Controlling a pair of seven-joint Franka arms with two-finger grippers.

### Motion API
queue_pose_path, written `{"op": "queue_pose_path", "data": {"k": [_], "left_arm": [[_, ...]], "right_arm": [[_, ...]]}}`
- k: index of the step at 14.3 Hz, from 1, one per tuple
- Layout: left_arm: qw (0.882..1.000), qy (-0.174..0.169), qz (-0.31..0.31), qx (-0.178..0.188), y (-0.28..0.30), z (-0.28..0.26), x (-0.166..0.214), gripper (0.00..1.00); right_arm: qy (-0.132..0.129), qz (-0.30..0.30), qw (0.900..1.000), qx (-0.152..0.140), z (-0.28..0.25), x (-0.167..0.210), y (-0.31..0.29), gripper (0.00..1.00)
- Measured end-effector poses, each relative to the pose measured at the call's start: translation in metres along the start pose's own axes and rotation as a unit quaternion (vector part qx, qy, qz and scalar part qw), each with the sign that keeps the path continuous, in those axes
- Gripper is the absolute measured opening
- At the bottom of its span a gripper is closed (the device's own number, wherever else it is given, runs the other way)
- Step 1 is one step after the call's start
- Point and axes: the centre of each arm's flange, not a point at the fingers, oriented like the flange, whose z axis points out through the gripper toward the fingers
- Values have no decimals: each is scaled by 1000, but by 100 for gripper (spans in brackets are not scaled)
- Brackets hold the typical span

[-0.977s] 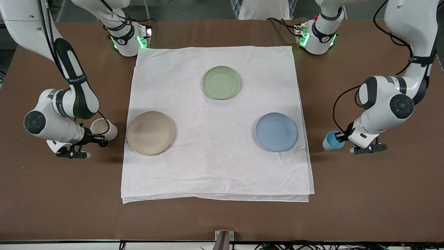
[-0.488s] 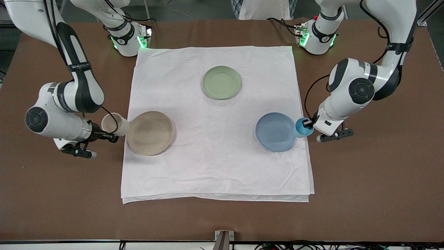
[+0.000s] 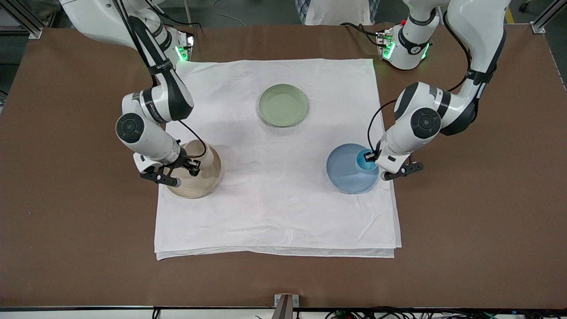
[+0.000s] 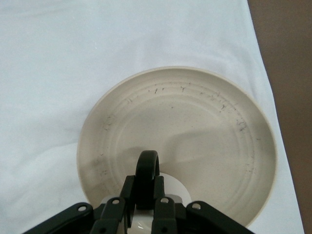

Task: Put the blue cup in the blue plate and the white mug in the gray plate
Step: 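Carry the cup onto the blue plate while the right gripper carries the mug, then open both grippers and lift them away from the plates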

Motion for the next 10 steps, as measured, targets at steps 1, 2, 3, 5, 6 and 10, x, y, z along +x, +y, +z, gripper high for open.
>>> {"op": "queue_pose_path", "data": {"k": [1, 2, 3, 5, 6, 10], "left_arm": [[1000, 0, -2, -4, 1, 8, 0, 3], [1000, 0, -2, -7, 3, 15, 0, 3], [1000, -1, -3, -8, 4, 21, -1, 6], [1000, -2, -11, -10, 6, 26, 0, 12], [1000, 1, -14, -13, 6, 24, 2, 20], [999, 26, -22, -23, 12, -33, 24, 59]], "right_arm": [[1, 3, 1000, 0, -1, 3, 5, 23], [3, 6, 1000, 0, -3, 7, 8, 23], [6, 8, 1000, 2, -5, 11, 11, 27], [6, 9, 1000, 2, -19, 20, 10, 44], [-8, 1, 1000, -5, -32, 27, 11, 54], [-72, -77, 994, -16, -143, 81, 74, 94]]}}
